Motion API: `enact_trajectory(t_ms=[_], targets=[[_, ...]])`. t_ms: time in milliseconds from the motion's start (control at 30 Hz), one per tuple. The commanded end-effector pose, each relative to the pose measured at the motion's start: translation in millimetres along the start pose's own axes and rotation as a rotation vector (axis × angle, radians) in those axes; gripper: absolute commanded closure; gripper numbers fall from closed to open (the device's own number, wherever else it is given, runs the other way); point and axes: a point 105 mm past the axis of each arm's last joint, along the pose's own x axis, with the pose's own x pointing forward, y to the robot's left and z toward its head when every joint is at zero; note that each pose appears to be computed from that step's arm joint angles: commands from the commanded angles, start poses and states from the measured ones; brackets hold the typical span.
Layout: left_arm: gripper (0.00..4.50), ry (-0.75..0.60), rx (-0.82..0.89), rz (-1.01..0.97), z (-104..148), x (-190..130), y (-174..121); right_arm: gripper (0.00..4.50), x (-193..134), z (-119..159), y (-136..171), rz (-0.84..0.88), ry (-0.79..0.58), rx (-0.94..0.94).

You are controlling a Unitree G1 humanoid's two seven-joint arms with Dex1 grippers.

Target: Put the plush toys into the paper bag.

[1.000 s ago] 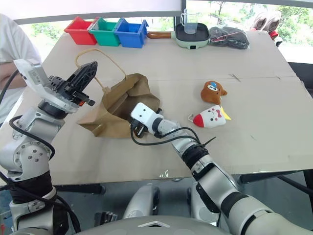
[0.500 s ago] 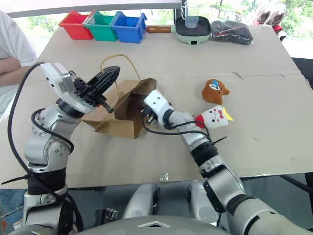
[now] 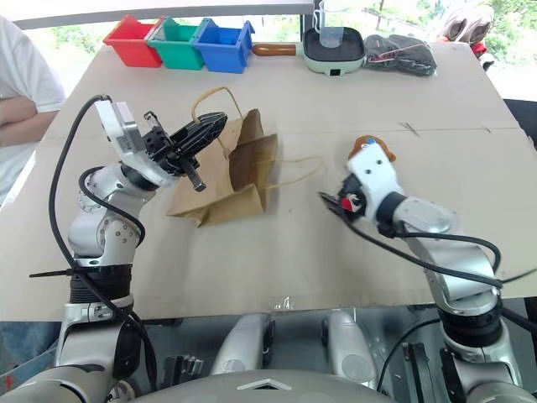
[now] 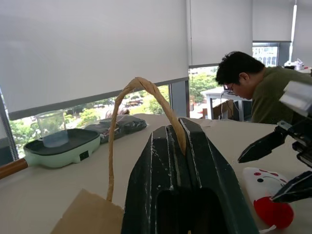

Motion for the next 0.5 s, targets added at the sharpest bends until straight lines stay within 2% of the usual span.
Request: enact_trajectory(t_ms=[33,67,100,133,200,233,267,333,367,500], targets=[[4.5,-0.053,0.012,-0.033,10.4,6.3,-3.5,0.33,3.0,-18.4,-0.5,-0.024,0.08,0.032],[4.5,-0.055,0.002,-0.042,9.6,7.4,-5.5,0.33,7.1,-30.4,-3.2,-0.033,0.124,0.001],[4.5,-0.056,-0.007,-0.051,9.3,8.0,-7.3,0.9,9.4,-39.7,-5.3,-0.039,0.158,-0.041],[4.5,-0.057,-0.012,-0.057,9.3,8.0,-8.5,1.2,10.4,-45.5,-6.4,-0.041,0.178,-0.074],[4.5,-0.062,-0.031,-0.071,10.4,7.6,-10.7,2.11,10.5,-44.6,-5.4,-0.026,0.153,-0.041],[4.5,-0.063,-0.035,-0.072,11.1,6.8,-10.4,2.8,7.9,-38.4,-6.9,-0.024,0.118,-0.053],[4.5,-0.065,-0.041,-0.078,12.0,6.4,-10.5,2.96,2.0,-24.9,-9.5,-0.015,0.042,-0.09],[4.5,-0.071,-0.059,-0.087,13.9,6.4,-10.7,3.9,-14.7,7.8,-12.7,0.017,-0.149,-0.186],[4.5,-0.071,-0.067,-0.092,14.5,6.5,-11.2,4.42,-23.2,17.4,-14.6,0.029,-0.202,-0.207],[4.5,-0.064,-0.102,-0.112,16.5,4.9,-13.1,4.42,-50.3,62.2,-13.6,0.122,-0.41,-0.276]])
